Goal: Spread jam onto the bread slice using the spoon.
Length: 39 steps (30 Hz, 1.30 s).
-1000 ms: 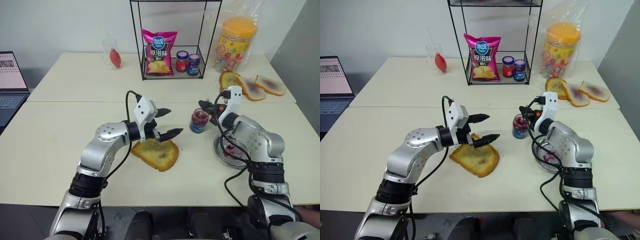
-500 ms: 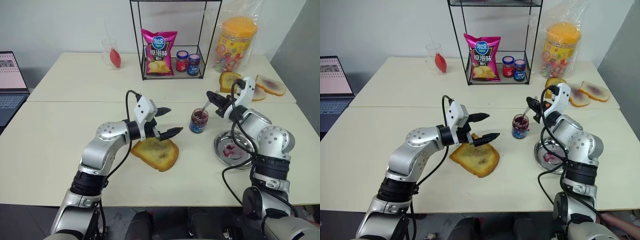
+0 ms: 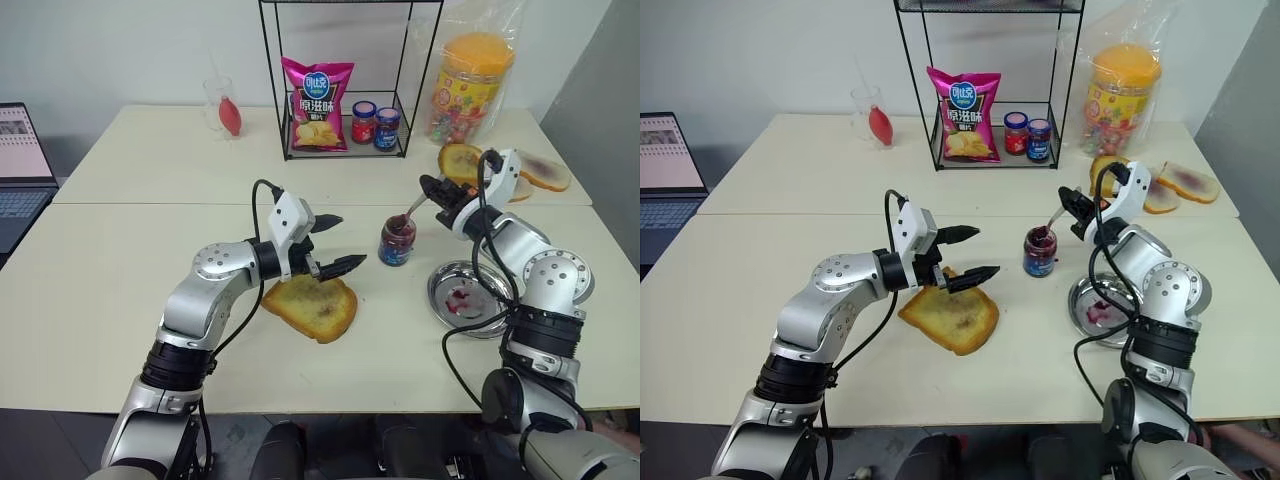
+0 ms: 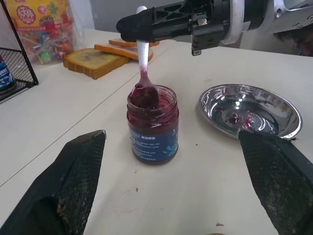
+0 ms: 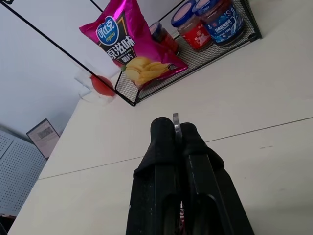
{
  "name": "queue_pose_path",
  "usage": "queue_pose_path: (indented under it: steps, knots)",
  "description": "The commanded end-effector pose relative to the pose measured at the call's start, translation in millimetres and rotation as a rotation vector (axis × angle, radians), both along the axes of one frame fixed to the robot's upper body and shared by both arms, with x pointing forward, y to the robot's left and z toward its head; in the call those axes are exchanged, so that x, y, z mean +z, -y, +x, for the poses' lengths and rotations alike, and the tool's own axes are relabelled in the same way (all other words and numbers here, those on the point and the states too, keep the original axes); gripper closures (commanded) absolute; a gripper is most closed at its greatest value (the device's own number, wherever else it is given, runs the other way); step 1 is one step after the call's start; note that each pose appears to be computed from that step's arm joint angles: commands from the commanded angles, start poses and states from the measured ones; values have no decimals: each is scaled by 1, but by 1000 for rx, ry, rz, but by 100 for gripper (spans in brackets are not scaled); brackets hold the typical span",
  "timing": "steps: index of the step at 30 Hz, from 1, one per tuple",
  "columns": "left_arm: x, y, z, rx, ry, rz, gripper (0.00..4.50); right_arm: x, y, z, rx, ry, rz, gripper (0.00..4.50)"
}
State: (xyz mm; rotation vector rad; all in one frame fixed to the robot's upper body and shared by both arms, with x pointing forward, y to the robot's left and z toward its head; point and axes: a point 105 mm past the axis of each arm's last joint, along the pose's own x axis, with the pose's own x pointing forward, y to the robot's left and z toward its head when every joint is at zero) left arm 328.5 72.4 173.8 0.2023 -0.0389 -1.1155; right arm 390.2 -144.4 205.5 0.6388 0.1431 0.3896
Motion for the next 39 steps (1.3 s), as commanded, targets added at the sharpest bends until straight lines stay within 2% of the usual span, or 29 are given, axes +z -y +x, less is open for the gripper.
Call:
queue_pose_path:
  steps: [1, 7, 22, 39]
  knots:
    - [10, 1, 0, -10, 50, -2, 0, 19, 0, -6, 11, 80, -20, 449]
    - [9, 1, -1, -16, 48, 3, 0, 17, 3, -8, 9, 87, -57, 449]
    - [9, 0, -2, -23, 47, 13, 0, 18, 7, -8, -7, 85, -27, 449]
    - [11, -2, -1, -29, 54, 19, 0, 19, 13, -9, -21, 23, 217, 449]
